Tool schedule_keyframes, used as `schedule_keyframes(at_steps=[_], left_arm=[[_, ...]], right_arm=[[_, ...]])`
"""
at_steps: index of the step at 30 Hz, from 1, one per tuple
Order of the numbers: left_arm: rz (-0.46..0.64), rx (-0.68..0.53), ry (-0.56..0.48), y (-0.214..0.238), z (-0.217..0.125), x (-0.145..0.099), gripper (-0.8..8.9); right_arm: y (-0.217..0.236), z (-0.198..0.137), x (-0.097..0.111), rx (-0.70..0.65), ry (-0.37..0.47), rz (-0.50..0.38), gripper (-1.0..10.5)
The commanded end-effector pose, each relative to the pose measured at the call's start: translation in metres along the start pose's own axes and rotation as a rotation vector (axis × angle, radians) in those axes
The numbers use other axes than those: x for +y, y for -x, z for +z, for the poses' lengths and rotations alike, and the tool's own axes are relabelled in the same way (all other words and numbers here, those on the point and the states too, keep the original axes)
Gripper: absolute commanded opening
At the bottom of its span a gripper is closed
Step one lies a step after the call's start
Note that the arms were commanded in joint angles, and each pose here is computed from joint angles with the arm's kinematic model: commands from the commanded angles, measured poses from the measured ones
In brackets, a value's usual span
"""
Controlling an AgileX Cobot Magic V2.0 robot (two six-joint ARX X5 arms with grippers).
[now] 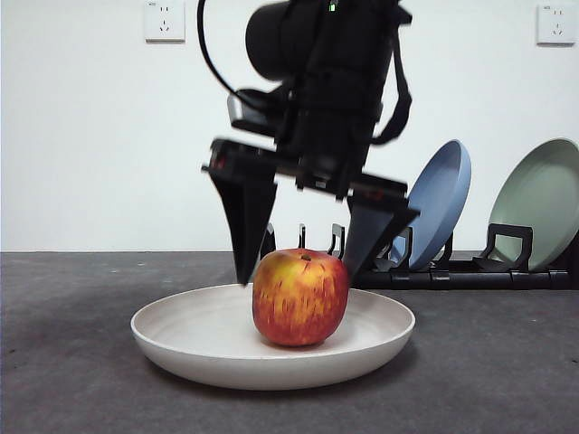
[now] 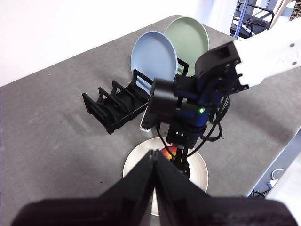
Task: Take the yellow plate from the plate rack,put the plate on the table,take the apple from the table,put the apple in the plate
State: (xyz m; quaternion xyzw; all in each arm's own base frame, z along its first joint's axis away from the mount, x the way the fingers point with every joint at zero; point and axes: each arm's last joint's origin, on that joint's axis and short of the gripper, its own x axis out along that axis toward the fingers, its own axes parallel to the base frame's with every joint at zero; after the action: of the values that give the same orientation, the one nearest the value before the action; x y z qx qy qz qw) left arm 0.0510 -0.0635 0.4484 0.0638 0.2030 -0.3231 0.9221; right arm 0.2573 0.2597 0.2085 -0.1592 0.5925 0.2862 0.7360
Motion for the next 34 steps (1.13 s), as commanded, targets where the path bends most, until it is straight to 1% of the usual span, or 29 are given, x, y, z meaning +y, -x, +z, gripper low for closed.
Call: schedule_keyframes(at_steps=[1,3,7,13,14,17,18,20,25,27,32,34], left_arm=[[0.003,0.003,0.004,0.0,-0.001,0.0,-0.08],[0.003,0.003,0.003,0.0,-0.001,0.0,-0.08],[0.003,0.003,0.003,0.0,-0.001,0.0,-0.08],[0.003,0.003,0.003,0.0,-0.001,0.0,-0.08],[0.003,0.004,0.002,0.0,-0.001,0.0,-0.08],[0.004,0.007,-0.003,0.0,-0.001,0.0,-0.08],[0.004,0.008,-0.004,0.0,-0.001,0.0,-0.08],[0.004,0.009,-0.007,0.0,-0.001,0.0,-0.08],[0.005,0.014,-0.008,0.0,-0.002,0.001,-0.08],[0.005,0.018,-0.009,0.0,-0.002,0.001,-0.08],[0.007,0.029,-0.012,0.0,-0.003,0.001,-0.08],[0.007,0.028,-0.012,0.0,-0.003,0.001,-0.08]], right_arm=[[0.023,0.002,0.002,-0.036,0.001,-0.019,5.5],[0.04,0.0,0.002,-0.037,0.011,-0.041,5.4],[0.079,-0.009,0.003,-0.035,0.022,-0.043,5.4],[0.145,-0.043,0.003,-0.095,0.028,-0.035,5.3],[0.156,-0.051,0.003,-0.112,0.027,-0.033,4.9],[0.185,-0.073,0.001,-0.167,0.024,-0.025,3.3],[0.193,-0.08,0.001,-0.187,0.025,-0.022,3.0],[0.208,-0.093,0.0,-0.224,0.021,-0.016,2.7],[0.234,-0.125,-0.003,-0.271,0.006,-0.008,2.7],[0.244,-0.135,-0.004,-0.309,0.004,-0.001,2.6],[0.258,-0.152,-0.005,-0.374,0.008,0.009,-0.1],[0.261,-0.156,-0.006,-0.388,0.009,0.012,-0.1]])
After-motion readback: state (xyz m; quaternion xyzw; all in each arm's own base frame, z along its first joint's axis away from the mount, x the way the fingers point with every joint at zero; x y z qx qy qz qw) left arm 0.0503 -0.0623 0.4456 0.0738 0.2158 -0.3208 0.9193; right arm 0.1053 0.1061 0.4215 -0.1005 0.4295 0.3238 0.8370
